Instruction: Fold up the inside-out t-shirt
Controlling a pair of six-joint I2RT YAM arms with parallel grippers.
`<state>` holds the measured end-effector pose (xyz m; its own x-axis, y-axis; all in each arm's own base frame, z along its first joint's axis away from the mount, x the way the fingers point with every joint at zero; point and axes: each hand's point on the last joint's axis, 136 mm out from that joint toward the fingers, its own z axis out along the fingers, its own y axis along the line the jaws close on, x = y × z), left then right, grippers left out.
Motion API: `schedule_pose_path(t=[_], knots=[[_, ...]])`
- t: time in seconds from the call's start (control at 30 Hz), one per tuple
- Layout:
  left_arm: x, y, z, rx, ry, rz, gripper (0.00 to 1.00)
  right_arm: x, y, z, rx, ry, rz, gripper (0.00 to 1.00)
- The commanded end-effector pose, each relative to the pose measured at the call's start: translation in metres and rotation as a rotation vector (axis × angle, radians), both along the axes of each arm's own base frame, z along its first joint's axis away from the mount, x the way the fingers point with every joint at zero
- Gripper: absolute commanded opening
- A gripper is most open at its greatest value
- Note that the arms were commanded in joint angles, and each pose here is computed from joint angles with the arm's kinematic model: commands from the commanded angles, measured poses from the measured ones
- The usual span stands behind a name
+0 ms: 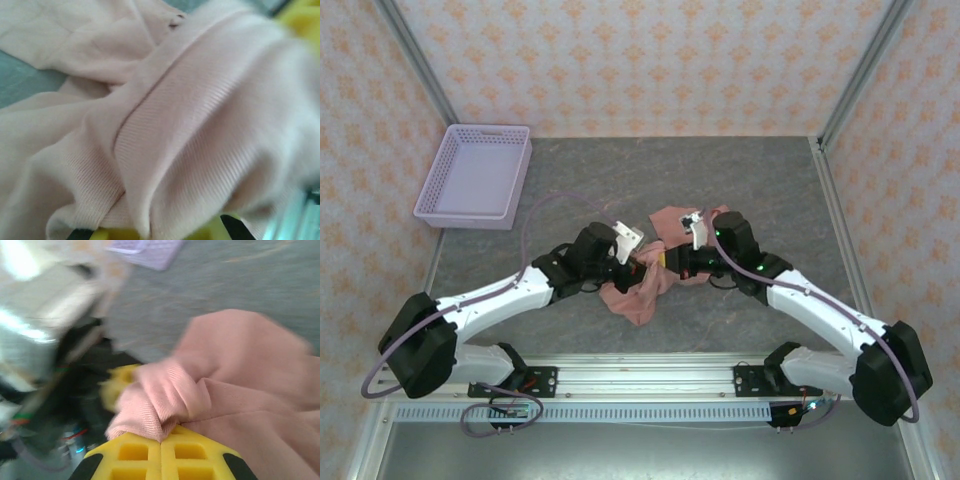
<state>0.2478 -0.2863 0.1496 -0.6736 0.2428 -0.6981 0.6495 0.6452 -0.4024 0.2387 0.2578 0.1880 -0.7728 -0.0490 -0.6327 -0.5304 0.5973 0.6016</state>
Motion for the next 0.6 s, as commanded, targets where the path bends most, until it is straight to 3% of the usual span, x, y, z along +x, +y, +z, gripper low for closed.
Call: schedule_pose_path(t=[0.0, 0.13, 0.23, 0.4, 0.57], knots=[[-0.012, -0.011, 0.047, -0.234, 0.039, -0.061, 0.0, 0.032, -0.073, -0.027, -0.389, 0.001, -0.344, 0.08], [-0.019, 0.001, 0.06, -0.312, 0.067, -0.025, 0.0, 0.03, -0.082, -0.033, -0.503, -0.047, -0.391, 0.24], [-0.013, 0.015, 0.061, -0.291, 0.07, 0.047, 0.0, 0.02, -0.068, -0.026, -0.49, -0.102, -0.315, 0.34], [-0.01, 0.019, 0.062, -0.285, 0.063, 0.076, 0.0, -0.017, -0.016, 0.008, -0.177, -0.167, -0.066, 0.48], [-0.006, 0.02, 0.06, -0.271, 0.06, 0.091, 0.0, -0.034, 0.008, 0.028, 0.015, -0.179, 0.035, 0.61]])
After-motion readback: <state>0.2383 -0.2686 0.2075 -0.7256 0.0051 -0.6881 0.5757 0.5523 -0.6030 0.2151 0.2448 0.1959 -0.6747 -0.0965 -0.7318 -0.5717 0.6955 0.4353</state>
